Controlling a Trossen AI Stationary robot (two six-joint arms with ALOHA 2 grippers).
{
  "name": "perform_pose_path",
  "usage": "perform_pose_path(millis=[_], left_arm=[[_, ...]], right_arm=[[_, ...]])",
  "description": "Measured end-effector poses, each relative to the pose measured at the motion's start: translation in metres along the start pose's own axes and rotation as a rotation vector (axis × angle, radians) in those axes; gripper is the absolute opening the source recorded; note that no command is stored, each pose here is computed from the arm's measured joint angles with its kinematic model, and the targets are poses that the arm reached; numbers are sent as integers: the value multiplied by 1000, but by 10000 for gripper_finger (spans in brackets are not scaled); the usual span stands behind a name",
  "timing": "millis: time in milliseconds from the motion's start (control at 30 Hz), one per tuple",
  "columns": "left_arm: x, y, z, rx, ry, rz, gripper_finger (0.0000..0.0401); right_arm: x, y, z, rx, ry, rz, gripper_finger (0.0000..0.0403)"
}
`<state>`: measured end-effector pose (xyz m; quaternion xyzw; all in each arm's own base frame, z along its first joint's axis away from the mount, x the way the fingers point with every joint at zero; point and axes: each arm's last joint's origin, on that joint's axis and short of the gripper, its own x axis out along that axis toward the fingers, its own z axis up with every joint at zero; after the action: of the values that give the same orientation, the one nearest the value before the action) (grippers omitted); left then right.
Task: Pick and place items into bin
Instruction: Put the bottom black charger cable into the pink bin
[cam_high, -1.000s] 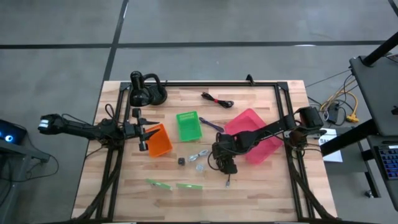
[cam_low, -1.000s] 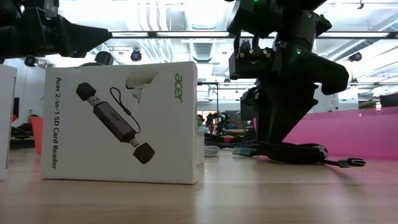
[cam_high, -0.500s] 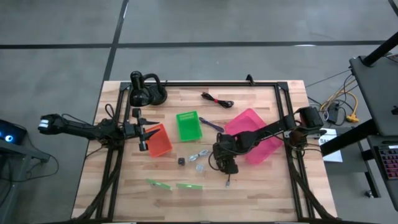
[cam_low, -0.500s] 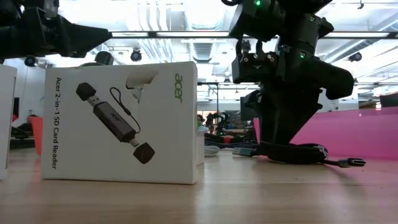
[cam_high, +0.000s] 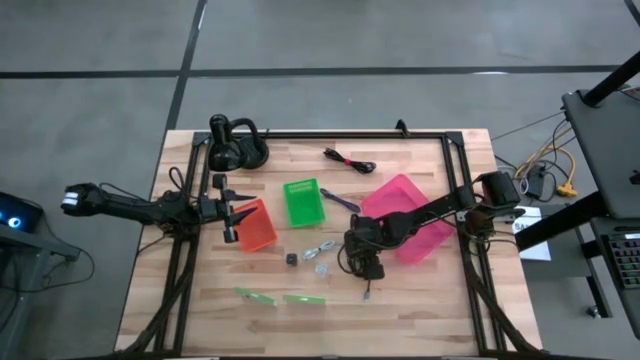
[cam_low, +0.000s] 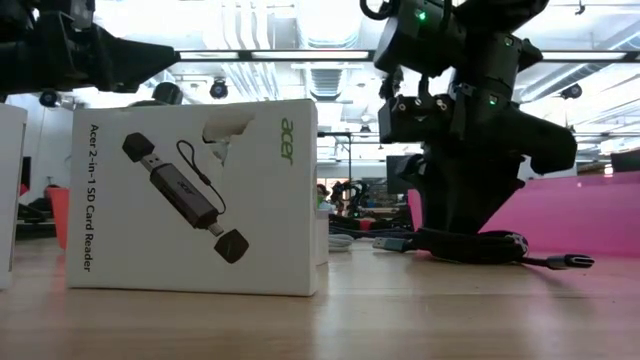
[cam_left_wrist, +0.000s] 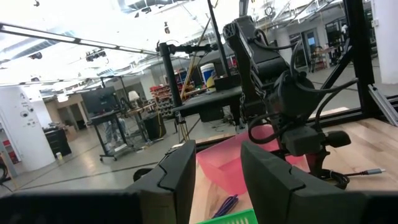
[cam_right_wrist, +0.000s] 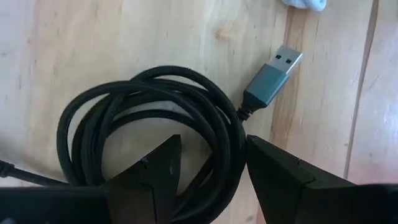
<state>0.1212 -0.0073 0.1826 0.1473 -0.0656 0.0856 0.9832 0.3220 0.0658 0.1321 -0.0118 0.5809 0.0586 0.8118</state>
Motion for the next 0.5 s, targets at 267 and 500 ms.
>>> perform_pose_path(millis=[267,500], left_arm=[[0,0,0,0,0,0,113],[0,0,0,0,0,0,113]], right_arm=[[2,0,-2,3,-7,0,169],[2,0,-2,3,-9,1,169]])
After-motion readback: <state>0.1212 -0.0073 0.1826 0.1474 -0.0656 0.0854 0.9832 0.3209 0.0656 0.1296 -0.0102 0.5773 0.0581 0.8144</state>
